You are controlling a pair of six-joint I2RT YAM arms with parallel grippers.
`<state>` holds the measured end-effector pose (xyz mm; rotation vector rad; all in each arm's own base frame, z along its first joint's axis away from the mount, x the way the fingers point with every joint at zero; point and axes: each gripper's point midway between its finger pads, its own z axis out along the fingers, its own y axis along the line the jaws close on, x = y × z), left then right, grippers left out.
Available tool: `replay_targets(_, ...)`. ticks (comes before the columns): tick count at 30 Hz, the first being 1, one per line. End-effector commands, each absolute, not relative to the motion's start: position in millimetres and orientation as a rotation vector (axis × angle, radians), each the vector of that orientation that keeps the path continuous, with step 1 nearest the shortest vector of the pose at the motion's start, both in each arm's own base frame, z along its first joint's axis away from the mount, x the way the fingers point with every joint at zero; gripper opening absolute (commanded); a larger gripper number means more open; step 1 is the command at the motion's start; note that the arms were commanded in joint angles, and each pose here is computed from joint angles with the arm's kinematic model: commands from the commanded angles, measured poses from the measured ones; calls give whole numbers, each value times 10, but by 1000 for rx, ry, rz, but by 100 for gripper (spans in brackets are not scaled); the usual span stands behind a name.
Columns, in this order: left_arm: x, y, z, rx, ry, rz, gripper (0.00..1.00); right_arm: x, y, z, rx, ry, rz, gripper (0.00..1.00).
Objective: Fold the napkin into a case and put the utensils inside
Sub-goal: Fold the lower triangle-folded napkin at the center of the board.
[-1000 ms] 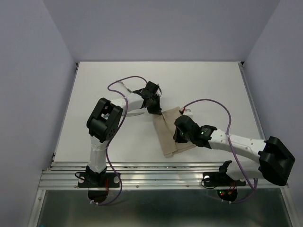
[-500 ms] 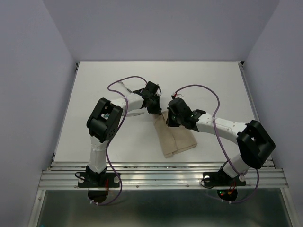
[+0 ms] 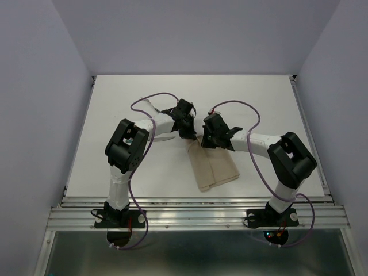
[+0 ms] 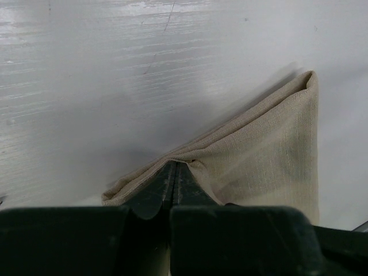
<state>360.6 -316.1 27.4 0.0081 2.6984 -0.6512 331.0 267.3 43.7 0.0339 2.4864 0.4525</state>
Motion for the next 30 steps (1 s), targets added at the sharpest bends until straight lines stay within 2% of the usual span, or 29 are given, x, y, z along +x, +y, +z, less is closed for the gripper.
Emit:
replay_targets(1,3399,-2951,188,7,2778,-528,7,3619,2733,615,73,2399,495,9)
replay_targets(7,3404,-2940,272,24,2763,-528,24,3693,2678,502,110,2414,479,8)
replay_targets(11,3435,-2887,395,15,2736,-495,41,3688,2691,459,116,2421,486,7)
replay_targets(13,3432,-2851,432,13,2733,-474,45,3684,2689,497,120,2410,495,7)
replay_targets(19,3469,-2813,622,8,2690,-462,43,3647,2685,585,122,2392,522,7)
replay_targets(24,3472,-2806,698,5,2674,-467,36,3579,2724,806,113,2345,607,7)
replay_targets(26,3475,-2796,725,0,2666,-465,32,3523,2761,883,86,2340,653,8)
replay_targets(30,3501,-2791,752,-23,2650,-462,17,3531,2834,994,59,2302,688,8)
